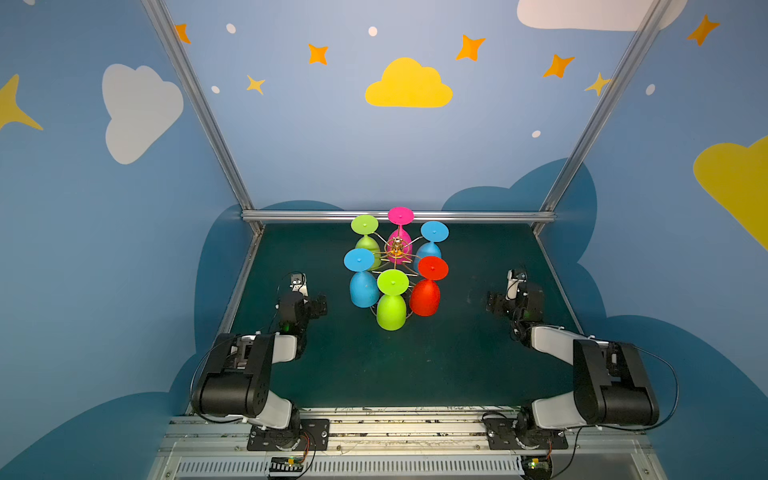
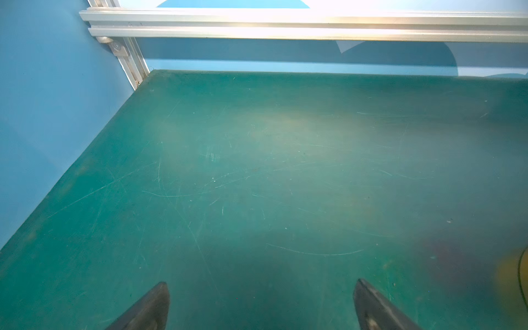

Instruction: Take the wine glass off the wine glass rack

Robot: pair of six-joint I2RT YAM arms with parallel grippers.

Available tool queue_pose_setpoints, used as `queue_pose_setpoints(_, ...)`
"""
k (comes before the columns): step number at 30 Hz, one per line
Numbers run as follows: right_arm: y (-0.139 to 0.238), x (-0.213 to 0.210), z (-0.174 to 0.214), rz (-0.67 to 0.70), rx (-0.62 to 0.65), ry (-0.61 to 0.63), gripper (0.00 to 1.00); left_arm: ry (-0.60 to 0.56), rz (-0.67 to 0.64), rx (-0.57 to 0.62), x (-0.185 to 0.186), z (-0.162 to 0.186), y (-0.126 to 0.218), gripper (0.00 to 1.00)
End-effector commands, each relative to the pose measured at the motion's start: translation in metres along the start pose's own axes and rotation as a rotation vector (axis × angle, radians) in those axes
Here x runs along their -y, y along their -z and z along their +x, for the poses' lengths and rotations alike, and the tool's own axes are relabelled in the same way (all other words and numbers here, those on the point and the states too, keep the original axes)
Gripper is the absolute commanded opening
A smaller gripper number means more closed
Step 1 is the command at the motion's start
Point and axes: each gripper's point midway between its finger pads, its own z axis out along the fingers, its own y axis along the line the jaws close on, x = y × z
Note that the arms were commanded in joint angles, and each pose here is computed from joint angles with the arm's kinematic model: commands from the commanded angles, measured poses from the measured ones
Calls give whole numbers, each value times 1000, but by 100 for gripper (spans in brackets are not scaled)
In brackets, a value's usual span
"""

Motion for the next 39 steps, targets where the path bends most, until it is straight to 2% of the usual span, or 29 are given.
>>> queue_pose_setpoints(1,-2,-3,-12,-14,25,-11,89,-7,-6,33,-1,-12,-4,100)
queue_pose_setpoints(32,0,-2,-14,-7,36,-14,89,-7,-5,31,-1,-11,-4,100)
queue_pose_setpoints(35,13,-3,-22,3,45,-9,89,-7,-5,34,-1,-12,-4,100)
queue_pose_setpoints(39,41,5,-35,55,31,-94,89,-7,-2,30,-1,-11,-4,100)
